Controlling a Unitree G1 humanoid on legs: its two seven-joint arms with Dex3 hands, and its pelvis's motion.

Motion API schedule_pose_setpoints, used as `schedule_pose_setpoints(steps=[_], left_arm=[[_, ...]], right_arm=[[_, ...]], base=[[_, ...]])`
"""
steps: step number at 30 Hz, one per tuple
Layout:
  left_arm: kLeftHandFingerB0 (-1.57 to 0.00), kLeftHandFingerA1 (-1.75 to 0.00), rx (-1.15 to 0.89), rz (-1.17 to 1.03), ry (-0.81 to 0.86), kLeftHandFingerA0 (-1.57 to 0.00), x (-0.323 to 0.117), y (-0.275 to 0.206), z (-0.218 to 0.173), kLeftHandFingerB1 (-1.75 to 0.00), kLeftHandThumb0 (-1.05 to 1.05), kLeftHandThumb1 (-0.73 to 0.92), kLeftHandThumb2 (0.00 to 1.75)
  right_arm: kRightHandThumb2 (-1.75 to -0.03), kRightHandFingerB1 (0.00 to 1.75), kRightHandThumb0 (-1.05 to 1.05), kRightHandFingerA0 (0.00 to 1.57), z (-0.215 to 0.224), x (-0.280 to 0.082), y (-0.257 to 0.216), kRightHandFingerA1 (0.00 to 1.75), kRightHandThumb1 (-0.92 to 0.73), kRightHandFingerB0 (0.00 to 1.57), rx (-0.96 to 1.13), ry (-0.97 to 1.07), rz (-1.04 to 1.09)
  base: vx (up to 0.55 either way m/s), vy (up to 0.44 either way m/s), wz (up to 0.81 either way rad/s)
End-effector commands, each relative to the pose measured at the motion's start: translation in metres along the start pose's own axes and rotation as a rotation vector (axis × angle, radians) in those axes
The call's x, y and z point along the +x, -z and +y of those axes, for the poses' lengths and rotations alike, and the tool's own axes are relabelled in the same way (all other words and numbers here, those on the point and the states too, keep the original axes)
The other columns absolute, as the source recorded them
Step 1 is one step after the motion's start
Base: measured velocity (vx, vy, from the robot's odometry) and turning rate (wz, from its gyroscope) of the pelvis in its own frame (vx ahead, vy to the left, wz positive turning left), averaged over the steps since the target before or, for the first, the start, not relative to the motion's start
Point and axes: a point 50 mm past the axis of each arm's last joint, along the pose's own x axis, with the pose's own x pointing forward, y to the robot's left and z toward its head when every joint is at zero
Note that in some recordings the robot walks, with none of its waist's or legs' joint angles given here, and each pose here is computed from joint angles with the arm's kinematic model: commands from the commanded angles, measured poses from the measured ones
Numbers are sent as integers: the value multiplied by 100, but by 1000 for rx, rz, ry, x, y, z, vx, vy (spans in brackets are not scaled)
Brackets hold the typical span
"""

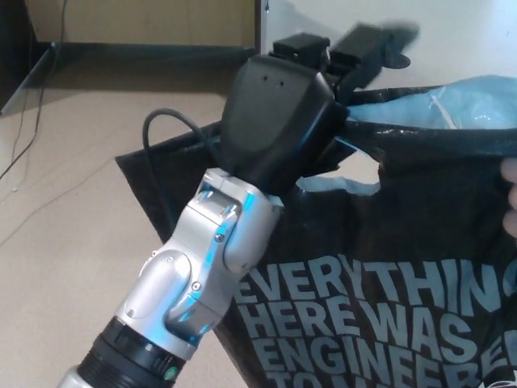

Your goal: A person is holding a plastic bag and the robot extends its left hand to grab the bag by hooking its thumb into the holes at the top and brings its hand down by its side. Then it extends its arm again to hand the plastic bag back to the person.

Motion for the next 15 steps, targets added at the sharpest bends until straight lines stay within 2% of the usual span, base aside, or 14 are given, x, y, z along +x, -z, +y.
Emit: schedule_pose_setpoints(steps=[1,4,5,6,7,8,9,10,11,12,13,14,15], left_arm=[[-49,-175,7,-37,-99,-85,0,-1,4,-167,-8,77,78],[-51,-175,5,-42,-129,-86,-2,1,5,-163,-8,77,75],[-63,-175,12,-42,-136,-89,-3,4,6,-129,-14,78,69],[-75,-175,31,-46,-137,-88,-4,6,7,-85,-20,78,63],[-71,-175,47,-49,-143,-87,-5,7,9,-102,-21,76,62],[-71,-175,56,-50,-150,-87,-5,8,10,-102,-21,76,62],[-76,-139,62,-45,-162,-119,-6,10,11,-92,-31,55,92],[-64,-175,81,-33,-175,-89,-7,13,14,-138,-15,75,69],[-62,-175,94,-25,-183,-89,-9,16,16,-146,-13,75,72],[-62,-175,101,-20,-185,-89,-11,18,18,-146,-13,75,72],[-63,-175,112,-11,-199,-91,-18,26,23,-123,-17,77,67],[-55,-175,134,-7,-208,-88,-23,32,26,-146,-16,77,67],[-55,-175,155,-7,-210,-88,-26,36,28,-146,-16,77,67]], right_arm=[[-60,40,-39,70,-8,-1,1,46,-69,61,-24,18,3],[-60,41,-39,72,-8,-1,1,47,-69,62,-15,16,0],[-61,41,-40,72,-7,-1,1,47,-68,62,-8,18,0],[-60,41,-40,72,-7,-1,1,46,-69,62,-10,19,-1],[-64,42,-45,68,-7,-1,1,48,-64,57,-10,18,1],[-64,42,-45,68,-7,-1,1,48,-64,57,-8,16,4],[-63,41,-43,68,-7,-1,2,47,-64,58,2,13,5],[-64,42,-44,68,-7,-1,1,48,-64,58,-2,15,2],[-61,41,-39,70,-7,0,1,46,-69,62,-3,16,0],[-61,41,-39,70,-7,0,1,46,-69,62,-3,16,0],[-60,41,-39,71,-8,0,1,47,-68,62,0,15,3],[-60,41,-39,71,-8,0,1,47,-68,62,0,16,4],[-60,41,-39,71,-8,0,1,47,-68,62,-1,16,4]], base=[[0,0,0],[0,0,0],[0,0,0],[0,0,0],[0,0,0],[0,0,0],[0,0,0],[0,0,0],[0,0,0],[0,0,0],[0,0,0],[0,0,0],[0,0,0]])
